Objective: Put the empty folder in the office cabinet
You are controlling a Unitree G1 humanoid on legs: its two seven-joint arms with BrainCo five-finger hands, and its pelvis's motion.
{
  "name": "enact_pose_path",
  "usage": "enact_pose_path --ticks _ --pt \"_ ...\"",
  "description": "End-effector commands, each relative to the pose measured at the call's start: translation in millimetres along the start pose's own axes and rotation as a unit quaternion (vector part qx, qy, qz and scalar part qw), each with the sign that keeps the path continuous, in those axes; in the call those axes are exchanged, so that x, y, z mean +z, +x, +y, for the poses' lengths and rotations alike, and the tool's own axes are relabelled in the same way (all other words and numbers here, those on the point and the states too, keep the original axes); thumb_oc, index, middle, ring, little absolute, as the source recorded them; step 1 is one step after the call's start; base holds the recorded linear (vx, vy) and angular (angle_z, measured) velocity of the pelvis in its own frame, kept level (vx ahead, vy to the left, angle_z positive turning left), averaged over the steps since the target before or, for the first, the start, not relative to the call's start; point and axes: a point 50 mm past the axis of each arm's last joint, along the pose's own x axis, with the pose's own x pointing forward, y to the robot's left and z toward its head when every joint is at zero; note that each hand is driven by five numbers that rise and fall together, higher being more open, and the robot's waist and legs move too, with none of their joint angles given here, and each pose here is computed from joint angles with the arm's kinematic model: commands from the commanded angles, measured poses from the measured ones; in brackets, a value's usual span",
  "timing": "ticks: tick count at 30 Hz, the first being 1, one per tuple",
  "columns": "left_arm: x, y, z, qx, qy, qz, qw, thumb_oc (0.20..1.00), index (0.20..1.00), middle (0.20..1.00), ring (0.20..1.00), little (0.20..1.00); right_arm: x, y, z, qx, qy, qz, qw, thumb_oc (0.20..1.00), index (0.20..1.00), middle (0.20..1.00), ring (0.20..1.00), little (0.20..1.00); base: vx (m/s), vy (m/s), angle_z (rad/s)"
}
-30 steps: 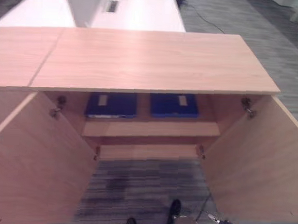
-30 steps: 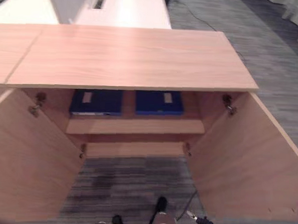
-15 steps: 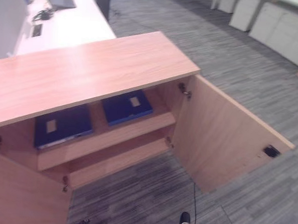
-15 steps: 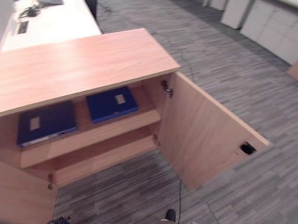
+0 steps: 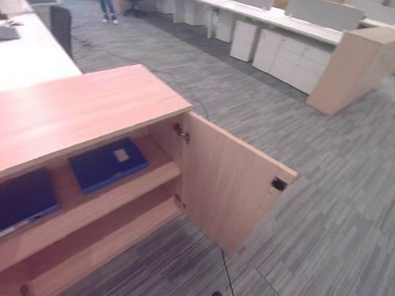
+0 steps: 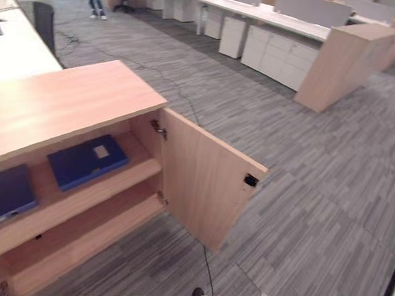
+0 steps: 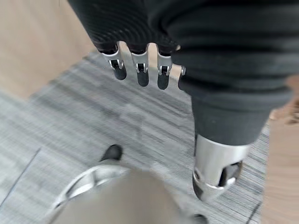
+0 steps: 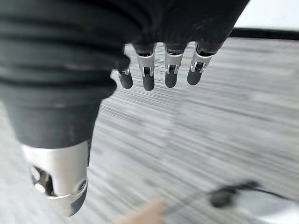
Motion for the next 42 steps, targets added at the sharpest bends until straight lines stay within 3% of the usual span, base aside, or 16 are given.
enact_pose_path --ticks 1,8,16,25,33,40,42 --pt "5.7 1.8 16.1 0.031 -0.047 -0.004 0.998 1.0 1.0 1.0 1.0 1.0 91.0 4.7 0.6 -0.018 0.03 -0.152 0.988 1.0 1.0 1.0 1.0 1.0 -0.16 -0.105 -0.51" --pt "-14.9 -1.2 4.4 0.029 -0.053 0.019 0.998 1.0 1.0 1.0 1.0 1.0 211.5 -38.6 13.3 0.023 0.04 -0.388 0.92 1.0 1.0 1.0 1.0 1.0 0.02 -0.048 -0.52" --pt "-33.6 -2.8 11.4 0.033 -0.083 0.047 0.995 1.0 1.0 1.0 1.0 1.0 269.1 -82.5 40.9 0.12 -0.057 -0.5 0.856 1.0 1.0 1.0 1.0 1.0 0.01 -0.018 0.12" --pt "-48.0 -5.2 9.9 0.019 -0.078 0.065 0.995 1.0 1.0 1.0 1.0 1.0 281.5 -109.9 77.4 0.237 -0.139 -0.522 0.807 1.0 1.0 1.0 1.0 1.0 -0.01 -0.023 0.13" --pt "-54.0 -6.9 5.0 0.005 -0.069 0.067 0.995 1.0 1.0 1.0 1.0 1.0 270.2 -121.3 120.3 0.395 -0.013 -0.474 0.787 1.0 1.0 1.0 1.0 1.0 -0.01 -0.009 0.05" --pt "-54.8 -6.9 6.1 0.0 -0.056 0.064 0.996 1.0 1.0 1.0 1.0 1.0 242.9 -132.1 154.0 0.487 -0.009 -0.426 0.762 1.0 1.0 1.0 1.0 1.0 0.0 -0.002 -0.01" --pt "-55.2 -7.0 6.3 -0.003 -0.053 0.063 0.997 1.0 1.0 1.0 1.0 1.0 216.8 -146.0 180.0 0.561 -0.035 -0.383 0.733 1.0 1.0 1.0 1.0 1.0 -0.01 -0.015 -0.04"
